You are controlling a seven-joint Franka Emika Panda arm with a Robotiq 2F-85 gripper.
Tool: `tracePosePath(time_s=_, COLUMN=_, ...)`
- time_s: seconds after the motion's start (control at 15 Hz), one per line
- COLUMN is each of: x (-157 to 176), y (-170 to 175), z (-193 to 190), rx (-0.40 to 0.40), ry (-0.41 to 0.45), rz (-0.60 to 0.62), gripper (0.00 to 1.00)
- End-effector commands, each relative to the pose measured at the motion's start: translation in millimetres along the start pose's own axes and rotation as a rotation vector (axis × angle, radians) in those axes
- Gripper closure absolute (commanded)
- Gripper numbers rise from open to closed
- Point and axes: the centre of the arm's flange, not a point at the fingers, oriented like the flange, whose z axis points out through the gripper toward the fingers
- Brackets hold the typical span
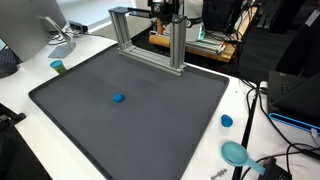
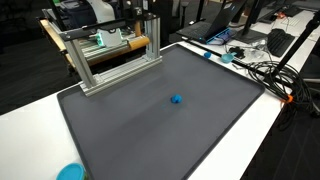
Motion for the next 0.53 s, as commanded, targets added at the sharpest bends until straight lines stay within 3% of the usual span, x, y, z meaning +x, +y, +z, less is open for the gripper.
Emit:
tracePosePath(time_s=0.0, x=0.9, y=1.5, z=-1.1, rx=0.000, ry=0.000, rz=-0.005, gripper=0.00)
tracePosePath(time_s=0.47, x=12.2, y=29.8, z=-12.8, rx=0.033, ry=-0.003, rz=-0.109, gripper=0.00)
